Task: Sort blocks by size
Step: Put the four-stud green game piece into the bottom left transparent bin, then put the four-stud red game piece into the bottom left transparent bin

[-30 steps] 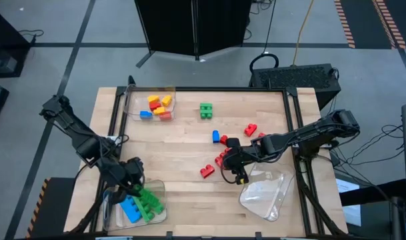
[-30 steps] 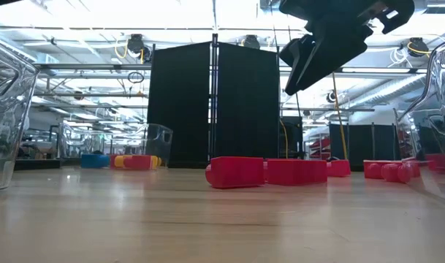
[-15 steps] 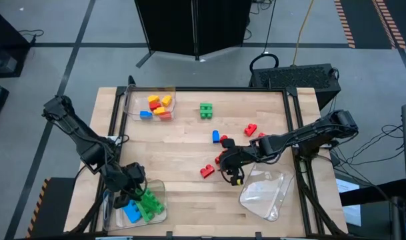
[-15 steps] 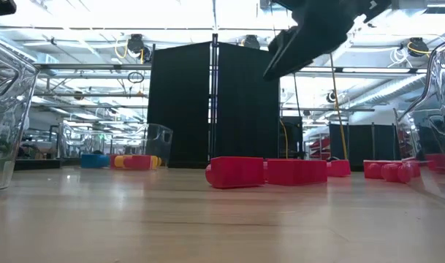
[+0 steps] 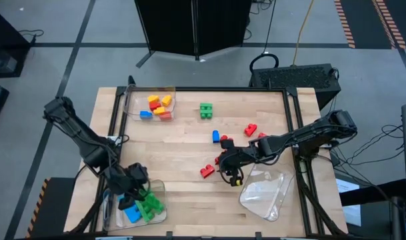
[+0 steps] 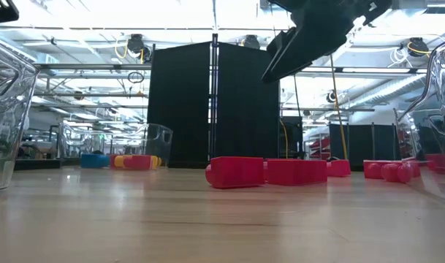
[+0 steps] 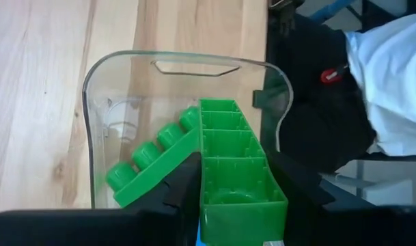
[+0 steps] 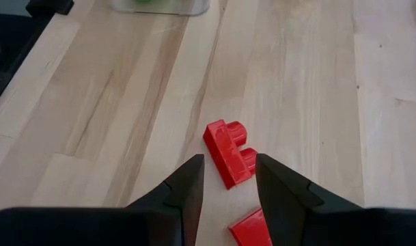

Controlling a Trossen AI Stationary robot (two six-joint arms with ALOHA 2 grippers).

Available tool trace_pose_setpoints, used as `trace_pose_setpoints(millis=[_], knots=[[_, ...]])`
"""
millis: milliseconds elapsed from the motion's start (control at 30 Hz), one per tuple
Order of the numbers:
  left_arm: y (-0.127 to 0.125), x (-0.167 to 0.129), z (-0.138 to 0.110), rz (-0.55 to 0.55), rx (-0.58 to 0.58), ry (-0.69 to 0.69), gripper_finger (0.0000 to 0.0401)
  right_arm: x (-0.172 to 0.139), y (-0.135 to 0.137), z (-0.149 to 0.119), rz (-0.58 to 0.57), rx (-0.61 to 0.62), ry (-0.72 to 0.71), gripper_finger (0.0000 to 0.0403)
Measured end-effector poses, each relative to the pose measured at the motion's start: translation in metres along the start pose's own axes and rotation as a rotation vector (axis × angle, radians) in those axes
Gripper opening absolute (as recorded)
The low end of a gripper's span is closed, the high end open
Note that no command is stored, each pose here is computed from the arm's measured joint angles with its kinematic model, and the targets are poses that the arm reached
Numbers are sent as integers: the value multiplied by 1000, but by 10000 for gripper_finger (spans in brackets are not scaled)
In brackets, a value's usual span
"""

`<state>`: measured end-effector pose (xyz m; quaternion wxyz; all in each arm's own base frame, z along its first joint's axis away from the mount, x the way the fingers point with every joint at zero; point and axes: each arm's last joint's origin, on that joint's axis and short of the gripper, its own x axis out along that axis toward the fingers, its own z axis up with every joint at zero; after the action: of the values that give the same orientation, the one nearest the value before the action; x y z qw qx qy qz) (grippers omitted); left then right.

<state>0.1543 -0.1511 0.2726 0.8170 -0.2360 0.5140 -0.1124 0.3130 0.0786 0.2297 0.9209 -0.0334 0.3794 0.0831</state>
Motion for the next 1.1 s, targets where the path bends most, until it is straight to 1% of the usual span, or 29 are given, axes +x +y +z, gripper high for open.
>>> trace_pose_setpoints(millis=[67, 133, 367, 467, 767, 967, 1033, 1100], knots=[[0, 4, 0, 10, -6, 8, 144, 0, 0, 0, 0, -1, 0, 118], [-1, 7, 0, 18, -6, 14, 157, 0, 0, 0, 0, -1, -1, 118], [-1, 13, 0, 33, -6, 28, 231, 0, 0, 0, 0, 13, -3, 118], [-1, 12, 0, 33, -5, 40, 250, 0, 0, 0, 0, 14, -2, 118], [2, 12, -1, 53, -5, 54, 255, 0, 0, 0, -1, -20, -4, 118], [6, 10, 4, 58, -23, 33, 255, 0, -5, 1, -12, -71, -4, 118], [8, 8, 7, 59, -31, 15, 255, 0, -7, 2, -37, -80, -12, 118], [9, 4, 9, 55, -24, -3, 255, 0, -11, 3, -100, -43, -26, 118]])
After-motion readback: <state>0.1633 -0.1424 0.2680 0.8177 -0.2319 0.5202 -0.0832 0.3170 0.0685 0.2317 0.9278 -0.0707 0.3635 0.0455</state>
